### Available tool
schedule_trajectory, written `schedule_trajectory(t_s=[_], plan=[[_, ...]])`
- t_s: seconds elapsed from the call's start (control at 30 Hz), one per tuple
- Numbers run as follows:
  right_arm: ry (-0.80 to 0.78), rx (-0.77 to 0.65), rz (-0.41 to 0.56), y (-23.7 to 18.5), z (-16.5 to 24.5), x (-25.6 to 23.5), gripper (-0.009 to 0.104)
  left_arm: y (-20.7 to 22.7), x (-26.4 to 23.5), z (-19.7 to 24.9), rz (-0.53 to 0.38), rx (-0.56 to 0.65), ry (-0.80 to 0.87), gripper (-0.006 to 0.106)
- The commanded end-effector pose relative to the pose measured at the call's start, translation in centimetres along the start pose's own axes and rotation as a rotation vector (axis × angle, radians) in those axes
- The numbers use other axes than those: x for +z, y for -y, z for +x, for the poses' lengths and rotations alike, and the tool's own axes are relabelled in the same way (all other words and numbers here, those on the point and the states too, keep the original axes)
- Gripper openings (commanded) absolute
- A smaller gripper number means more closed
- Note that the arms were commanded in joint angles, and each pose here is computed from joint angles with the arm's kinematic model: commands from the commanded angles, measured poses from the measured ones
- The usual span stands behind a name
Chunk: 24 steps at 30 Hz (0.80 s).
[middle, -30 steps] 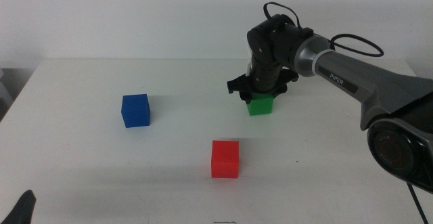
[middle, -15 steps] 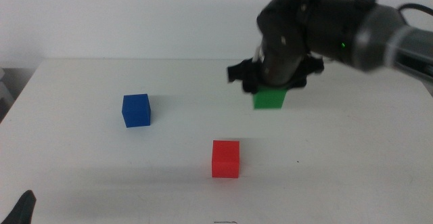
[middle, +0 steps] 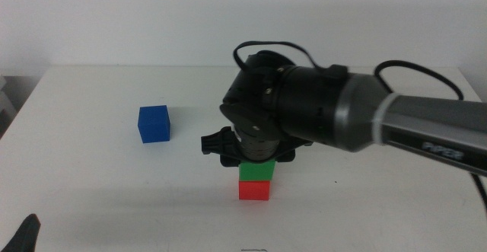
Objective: Stack red cubes first, then green, then blue cubes in a specific spot.
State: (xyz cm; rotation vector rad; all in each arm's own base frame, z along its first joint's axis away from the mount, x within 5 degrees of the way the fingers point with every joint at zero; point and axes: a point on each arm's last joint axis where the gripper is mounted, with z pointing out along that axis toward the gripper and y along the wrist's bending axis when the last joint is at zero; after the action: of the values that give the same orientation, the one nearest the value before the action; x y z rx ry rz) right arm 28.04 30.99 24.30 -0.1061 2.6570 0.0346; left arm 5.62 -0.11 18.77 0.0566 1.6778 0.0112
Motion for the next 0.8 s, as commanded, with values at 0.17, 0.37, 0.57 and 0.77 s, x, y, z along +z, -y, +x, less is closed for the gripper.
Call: schedule_trajectory(t_s=[0.17,0.37,0.57,0.77], plan=[[0.084,0.023,-0.030,-0.32,-1.98,-1.96,-0.001,0.02,-0.22,-0.94,0.004,-0.019,0.105,0.094],[0.086,0.029,-0.017,-0.15,-2.12,-1.59,-0.001,0.02,-0.22,-0.94,0.004,-0.019,0.105,0.094],[0.094,0.030,-0.012,-0.11,-2.20,-1.54,-0.001,0.02,-0.22,-0.94,0.004,-0.019,0.105,0.094],[0.100,0.035,-0.011,-0.10,-2.25,-1.55,-0.001,0.02,-0.22,-0.94,0.004,-0.019,0.105,0.094]])
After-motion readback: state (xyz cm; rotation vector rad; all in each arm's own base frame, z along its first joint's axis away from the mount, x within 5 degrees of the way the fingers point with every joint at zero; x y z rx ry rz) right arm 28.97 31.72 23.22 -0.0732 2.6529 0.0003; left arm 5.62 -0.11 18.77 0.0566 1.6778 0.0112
